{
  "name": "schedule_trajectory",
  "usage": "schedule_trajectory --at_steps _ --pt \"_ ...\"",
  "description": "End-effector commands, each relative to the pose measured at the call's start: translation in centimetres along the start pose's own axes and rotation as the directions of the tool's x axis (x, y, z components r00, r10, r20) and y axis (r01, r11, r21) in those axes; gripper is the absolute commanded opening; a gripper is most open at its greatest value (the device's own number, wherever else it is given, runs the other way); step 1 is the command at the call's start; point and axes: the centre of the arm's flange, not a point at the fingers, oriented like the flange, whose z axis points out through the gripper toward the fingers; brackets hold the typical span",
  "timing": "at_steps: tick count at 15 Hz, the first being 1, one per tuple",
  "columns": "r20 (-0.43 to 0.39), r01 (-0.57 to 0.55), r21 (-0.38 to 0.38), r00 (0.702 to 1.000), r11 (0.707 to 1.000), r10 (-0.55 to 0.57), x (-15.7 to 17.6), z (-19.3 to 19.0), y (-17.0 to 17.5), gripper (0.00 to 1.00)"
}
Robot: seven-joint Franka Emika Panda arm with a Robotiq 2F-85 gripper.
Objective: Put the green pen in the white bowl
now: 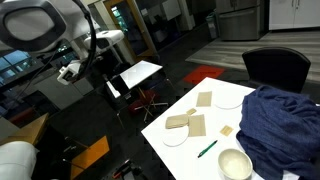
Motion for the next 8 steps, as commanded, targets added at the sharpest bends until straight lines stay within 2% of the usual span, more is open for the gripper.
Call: schedule_trajectory --at_steps 1,8 --pt "-0.032 -0.005 -0.019 0.999 1.000 0.005 2.2 1.6 0.1 1.00" --pt "-0.067 -0.058 0.011 0.996 0.998 0.058 6.2 7.6 4.3 1.00"
